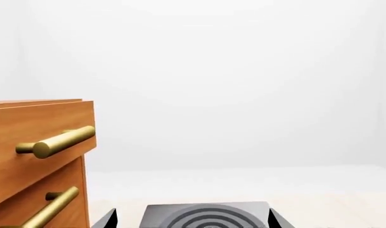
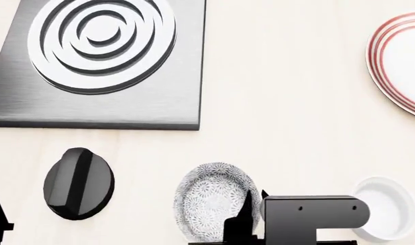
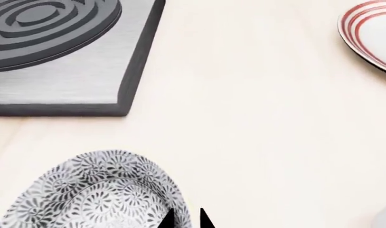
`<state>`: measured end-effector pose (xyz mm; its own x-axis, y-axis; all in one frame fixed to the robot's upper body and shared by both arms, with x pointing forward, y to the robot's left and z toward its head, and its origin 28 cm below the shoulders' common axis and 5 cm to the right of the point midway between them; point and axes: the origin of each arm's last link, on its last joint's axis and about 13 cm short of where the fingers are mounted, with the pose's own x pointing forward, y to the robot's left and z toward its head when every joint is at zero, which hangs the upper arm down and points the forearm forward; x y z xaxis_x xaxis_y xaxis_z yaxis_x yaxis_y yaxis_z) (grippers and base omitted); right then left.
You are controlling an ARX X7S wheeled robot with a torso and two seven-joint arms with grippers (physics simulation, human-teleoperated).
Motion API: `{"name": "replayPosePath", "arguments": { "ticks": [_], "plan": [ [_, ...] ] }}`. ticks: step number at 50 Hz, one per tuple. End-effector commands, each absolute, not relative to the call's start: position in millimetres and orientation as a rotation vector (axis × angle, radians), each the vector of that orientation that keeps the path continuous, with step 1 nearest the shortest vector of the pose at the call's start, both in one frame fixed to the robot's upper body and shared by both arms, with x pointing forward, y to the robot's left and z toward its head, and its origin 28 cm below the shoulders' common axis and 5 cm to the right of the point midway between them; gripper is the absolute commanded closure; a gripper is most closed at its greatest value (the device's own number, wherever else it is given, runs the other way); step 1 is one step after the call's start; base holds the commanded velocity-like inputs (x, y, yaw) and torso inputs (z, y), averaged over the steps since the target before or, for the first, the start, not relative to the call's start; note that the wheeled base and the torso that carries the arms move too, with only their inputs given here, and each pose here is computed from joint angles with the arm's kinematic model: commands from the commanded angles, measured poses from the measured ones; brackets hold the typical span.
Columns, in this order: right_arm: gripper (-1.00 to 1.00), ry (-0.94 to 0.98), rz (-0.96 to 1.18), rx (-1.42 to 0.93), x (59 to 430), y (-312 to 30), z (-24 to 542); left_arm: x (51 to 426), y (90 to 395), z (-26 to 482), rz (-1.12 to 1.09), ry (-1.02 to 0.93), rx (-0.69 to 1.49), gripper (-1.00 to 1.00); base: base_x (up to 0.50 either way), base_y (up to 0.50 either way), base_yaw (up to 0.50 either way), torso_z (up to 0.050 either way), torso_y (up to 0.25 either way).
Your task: Pick the akita bowl next to the ramekin and place it on the plate.
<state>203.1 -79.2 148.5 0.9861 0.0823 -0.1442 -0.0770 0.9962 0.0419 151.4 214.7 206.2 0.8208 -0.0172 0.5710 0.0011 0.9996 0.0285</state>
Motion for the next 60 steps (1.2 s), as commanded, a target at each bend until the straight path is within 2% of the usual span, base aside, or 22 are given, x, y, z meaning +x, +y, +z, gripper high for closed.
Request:
{"name": "replayPosePath", "arguments": {
  "ticks": [1,8,34,46,60],
  "plan": [
    [1.0,0.121,0.077,0.005,201,-78,149,152,214,205,-0.013,-0.605,0.029,-1.0,0.0,0.0,0.0,0.0,0.0],
    [1.0,0.094,0.107,0.02,198,-76,155,153,214,205,-0.011,-0.604,0.029,-1.0,0.0,0.0,0.0,0.0,0.0],
    [1.0,0.008,0.269,0.444,194,-78,182,152,214,206,-0.011,-0.604,0.031,-1.0,0.0,0.0,0.0,0.0,0.0],
    [1.0,0.032,0.245,0.576,200,-84,186,153,214,205,-0.01,-0.606,0.032,-1.0,0.0,0.0,0.0,0.0,0.0],
    [1.0,0.045,0.205,0.625,207,-89,203,152,214,204,-0.013,-0.605,0.034,-1.0,0.0,0.0,0.0,0.0,0.0]
  ]
}}
